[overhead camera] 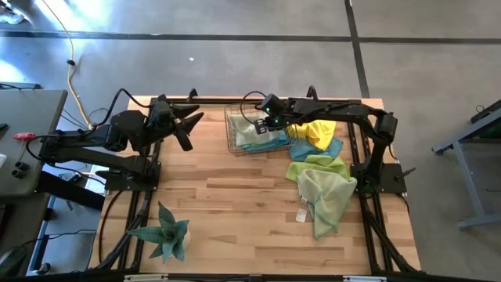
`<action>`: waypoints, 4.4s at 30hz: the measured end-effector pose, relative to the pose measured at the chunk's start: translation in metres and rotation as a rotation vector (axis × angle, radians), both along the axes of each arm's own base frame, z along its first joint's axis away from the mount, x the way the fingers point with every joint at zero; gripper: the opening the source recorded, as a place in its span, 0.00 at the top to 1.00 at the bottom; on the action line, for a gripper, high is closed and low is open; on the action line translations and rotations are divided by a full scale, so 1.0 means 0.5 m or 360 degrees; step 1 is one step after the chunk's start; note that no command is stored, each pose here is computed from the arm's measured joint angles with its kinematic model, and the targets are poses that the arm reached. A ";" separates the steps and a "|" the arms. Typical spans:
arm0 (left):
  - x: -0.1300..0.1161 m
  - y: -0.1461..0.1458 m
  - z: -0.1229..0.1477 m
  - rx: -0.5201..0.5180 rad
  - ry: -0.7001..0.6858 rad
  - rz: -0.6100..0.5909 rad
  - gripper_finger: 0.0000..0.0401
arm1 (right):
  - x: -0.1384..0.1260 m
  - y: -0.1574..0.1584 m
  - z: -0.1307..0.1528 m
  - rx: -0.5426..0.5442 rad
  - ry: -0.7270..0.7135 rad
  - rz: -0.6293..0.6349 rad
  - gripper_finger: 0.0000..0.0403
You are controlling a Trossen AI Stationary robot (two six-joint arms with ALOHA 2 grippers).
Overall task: Fold microfiber towels
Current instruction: Stack the left light green towel on top of the blue towel in the wire basket, then fold the light green towel
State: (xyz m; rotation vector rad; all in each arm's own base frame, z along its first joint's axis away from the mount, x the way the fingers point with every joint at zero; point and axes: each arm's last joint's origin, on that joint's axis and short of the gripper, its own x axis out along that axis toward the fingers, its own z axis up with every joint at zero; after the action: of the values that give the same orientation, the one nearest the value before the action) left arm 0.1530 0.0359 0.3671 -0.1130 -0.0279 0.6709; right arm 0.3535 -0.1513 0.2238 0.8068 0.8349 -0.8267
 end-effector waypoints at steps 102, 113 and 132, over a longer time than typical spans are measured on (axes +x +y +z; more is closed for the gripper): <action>0.111 -0.175 -0.085 -0.0738 0.0060 -0.0628 0.67 | -0.266 0.555 -0.067 -0.0639 0.1008 0.2017 0.49; 0.141 -0.203 -0.109 -0.0764 0.0108 -0.0665 0.67 | -0.276 0.551 -0.068 -0.0593 0.1125 0.2193 0.49; 0.143 -0.215 -0.114 -0.0730 0.0147 -0.0701 0.67 | -0.253 0.542 -0.068 -0.0698 0.1025 0.2208 0.50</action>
State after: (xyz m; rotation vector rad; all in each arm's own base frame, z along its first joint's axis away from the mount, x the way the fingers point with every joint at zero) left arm 0.2246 -0.0716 0.3100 -0.5143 0.2358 0.2313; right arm 0.2272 0.1196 0.1898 -0.5250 1.4163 0.0512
